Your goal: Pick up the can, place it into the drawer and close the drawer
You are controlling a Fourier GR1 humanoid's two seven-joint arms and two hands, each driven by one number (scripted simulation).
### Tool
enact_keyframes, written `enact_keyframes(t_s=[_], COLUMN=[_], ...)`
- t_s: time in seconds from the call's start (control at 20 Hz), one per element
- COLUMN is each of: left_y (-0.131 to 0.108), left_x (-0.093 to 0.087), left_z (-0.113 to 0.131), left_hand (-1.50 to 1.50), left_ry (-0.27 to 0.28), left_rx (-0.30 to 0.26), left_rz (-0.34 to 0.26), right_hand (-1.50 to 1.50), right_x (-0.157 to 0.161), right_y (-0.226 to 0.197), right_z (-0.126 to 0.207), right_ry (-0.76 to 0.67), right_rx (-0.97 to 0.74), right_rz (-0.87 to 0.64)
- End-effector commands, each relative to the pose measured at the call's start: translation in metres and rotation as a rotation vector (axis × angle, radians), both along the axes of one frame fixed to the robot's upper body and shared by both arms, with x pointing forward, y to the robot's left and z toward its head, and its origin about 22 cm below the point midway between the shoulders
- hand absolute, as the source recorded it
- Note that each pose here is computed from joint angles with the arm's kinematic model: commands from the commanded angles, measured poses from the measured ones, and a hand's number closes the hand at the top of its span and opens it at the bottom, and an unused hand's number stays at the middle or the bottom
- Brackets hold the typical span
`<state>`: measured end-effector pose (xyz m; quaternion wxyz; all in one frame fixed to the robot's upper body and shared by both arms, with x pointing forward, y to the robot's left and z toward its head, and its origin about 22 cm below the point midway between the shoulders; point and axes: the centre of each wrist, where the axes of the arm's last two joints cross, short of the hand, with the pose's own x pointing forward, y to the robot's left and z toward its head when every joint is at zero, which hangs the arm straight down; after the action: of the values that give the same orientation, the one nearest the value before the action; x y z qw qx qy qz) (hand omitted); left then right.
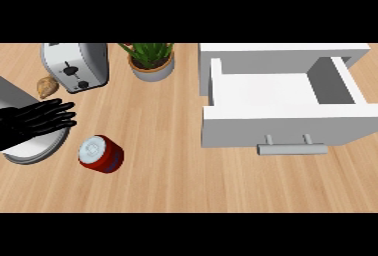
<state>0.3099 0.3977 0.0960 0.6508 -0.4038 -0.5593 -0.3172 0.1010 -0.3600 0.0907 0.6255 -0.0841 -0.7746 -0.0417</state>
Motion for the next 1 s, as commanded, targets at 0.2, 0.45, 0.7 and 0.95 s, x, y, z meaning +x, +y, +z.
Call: enact_keyframes(t_s=[0.2, 0.45, 0.7, 0.95], left_y=[-0.013, -0.022, -0.026, -0.005], left_x=[0.003, -0.003, 0.001, 0.01], left_z=[-0.048, -0.063, -0.094, -0.092], left_hand=[-1.5, -1.5, -1.5, -1.5], left_ry=[0.007, 0.009, 0.006, 0.006], left_rx=[0.029, 0.052, 0.049, 0.072], left_rz=[-0.009, 0.022, 0.071, 0.132], right_hand=[-1.5, -1.5, -1.5, -1.5], right_x=[-0.021, -0.021, -0.009, -0.025], right_y=[-0.01, -0.03, -0.023, -0.008], right_z=[-0.017, 0.002, -0.001, 0.01], right_ry=[-0.004, -0.014, -0.019, -0.006], right_rx=[0.014, 0.009, 0.008, -0.016], right_rz=[0.004, -0.02, 0.019, 0.002])
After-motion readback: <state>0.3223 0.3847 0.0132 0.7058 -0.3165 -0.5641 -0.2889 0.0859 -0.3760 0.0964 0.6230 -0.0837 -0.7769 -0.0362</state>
